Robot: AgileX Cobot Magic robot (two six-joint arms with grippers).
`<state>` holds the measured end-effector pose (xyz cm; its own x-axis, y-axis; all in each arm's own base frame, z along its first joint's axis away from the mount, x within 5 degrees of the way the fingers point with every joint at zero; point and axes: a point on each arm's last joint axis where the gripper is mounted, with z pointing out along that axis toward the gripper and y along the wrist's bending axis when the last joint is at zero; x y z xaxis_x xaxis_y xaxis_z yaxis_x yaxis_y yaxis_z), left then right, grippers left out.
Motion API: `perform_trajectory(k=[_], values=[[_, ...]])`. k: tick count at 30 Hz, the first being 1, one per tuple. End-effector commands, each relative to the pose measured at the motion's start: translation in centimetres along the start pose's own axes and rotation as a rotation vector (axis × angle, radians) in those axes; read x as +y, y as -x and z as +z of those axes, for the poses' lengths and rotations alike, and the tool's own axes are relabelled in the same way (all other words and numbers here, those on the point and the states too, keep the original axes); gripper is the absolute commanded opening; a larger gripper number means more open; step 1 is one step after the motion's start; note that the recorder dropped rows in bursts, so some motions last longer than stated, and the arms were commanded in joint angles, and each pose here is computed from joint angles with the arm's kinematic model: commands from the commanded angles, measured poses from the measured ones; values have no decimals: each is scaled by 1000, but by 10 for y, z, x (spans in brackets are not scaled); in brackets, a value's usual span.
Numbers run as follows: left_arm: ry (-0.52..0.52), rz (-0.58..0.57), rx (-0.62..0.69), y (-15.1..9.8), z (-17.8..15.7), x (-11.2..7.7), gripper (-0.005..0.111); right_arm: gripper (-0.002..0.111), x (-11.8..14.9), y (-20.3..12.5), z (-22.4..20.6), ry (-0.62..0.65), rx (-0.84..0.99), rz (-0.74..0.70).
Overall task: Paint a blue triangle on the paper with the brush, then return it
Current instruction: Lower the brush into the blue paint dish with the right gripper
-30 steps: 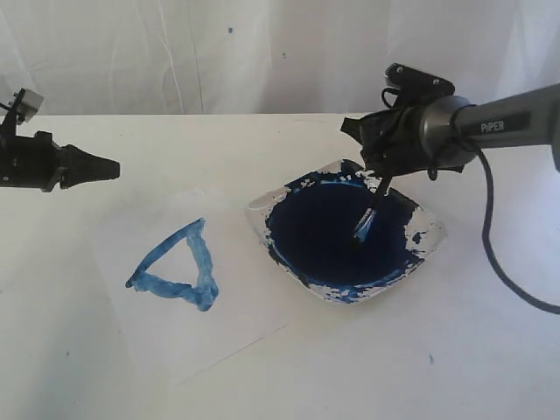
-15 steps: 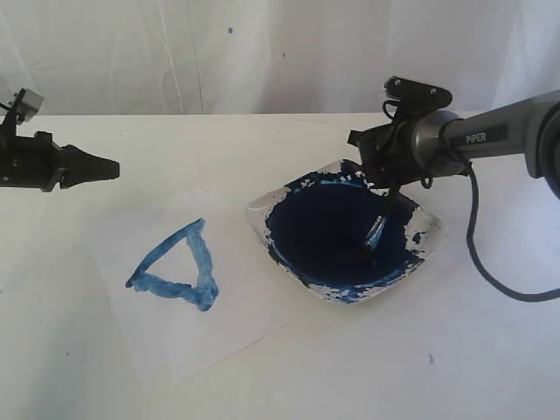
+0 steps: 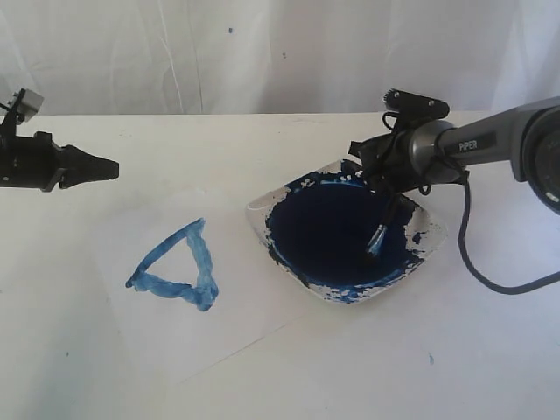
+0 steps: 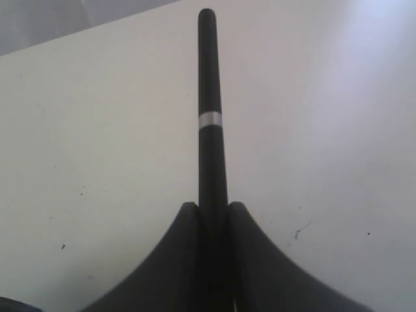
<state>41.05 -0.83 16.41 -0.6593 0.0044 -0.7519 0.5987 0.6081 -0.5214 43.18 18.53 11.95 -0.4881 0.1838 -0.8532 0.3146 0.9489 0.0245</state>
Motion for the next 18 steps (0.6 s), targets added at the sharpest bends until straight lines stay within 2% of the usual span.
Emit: perform_trajectory(k=[1,18], values=[[-6,7,-13,2,-1,0,0,0,-2,2,3,-4,-16,-11],[-6,10,-13,2,-1,0,0,0,-1,0,5,5,-7,-13]])
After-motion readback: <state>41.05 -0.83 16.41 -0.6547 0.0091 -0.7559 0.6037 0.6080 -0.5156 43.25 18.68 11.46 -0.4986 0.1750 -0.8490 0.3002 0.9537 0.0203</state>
